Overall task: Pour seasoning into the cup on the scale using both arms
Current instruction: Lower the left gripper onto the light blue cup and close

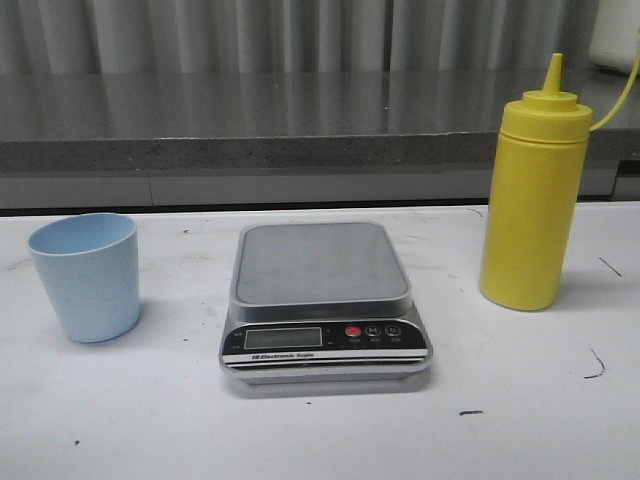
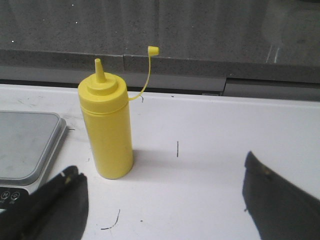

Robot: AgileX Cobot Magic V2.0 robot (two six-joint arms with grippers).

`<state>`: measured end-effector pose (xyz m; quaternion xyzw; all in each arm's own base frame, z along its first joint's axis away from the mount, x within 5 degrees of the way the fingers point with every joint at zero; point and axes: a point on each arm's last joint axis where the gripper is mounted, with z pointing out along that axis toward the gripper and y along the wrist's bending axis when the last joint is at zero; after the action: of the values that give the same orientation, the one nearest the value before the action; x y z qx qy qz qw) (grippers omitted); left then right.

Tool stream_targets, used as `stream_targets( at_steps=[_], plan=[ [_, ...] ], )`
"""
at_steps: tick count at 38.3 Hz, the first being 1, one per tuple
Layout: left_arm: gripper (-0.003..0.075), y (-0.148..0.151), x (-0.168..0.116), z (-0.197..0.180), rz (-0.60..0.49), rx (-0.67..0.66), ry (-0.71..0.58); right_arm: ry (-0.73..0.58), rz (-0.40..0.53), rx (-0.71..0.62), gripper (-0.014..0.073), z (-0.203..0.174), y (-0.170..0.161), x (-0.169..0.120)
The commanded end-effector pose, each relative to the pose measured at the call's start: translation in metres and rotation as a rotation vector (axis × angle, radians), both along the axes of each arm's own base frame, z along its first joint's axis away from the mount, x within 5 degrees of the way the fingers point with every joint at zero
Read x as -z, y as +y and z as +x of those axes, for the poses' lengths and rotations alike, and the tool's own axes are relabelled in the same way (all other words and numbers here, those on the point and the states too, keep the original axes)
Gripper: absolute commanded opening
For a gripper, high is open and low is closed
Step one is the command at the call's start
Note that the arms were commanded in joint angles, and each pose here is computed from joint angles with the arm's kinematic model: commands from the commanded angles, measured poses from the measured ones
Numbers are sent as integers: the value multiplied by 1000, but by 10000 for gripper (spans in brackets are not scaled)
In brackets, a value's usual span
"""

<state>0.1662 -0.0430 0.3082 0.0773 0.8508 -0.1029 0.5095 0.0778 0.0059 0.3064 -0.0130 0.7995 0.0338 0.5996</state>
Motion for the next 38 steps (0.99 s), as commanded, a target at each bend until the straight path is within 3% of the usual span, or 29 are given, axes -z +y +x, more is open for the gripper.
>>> stream_targets(
  at_steps=[1, 14, 27, 34, 38],
  plan=[
    [574, -21, -18, 22, 21, 88, 12, -95, 1, 4, 642, 3, 0, -15],
    [574, -89, 10, 90, 194, 289, 330, -88, 0, 4, 642, 3, 0, -14],
    [560, -110, 64, 141, 336, 307, 552, -79, 0, 3, 642, 3, 0, -13],
    [462, -112, 83, 152, 407, 315, 607, -75, 0, 3, 642, 3, 0, -13],
    [347, -112, 84, 152, 414, 316, 623, -75, 0, 3, 642, 3, 0, -13]
  ],
)
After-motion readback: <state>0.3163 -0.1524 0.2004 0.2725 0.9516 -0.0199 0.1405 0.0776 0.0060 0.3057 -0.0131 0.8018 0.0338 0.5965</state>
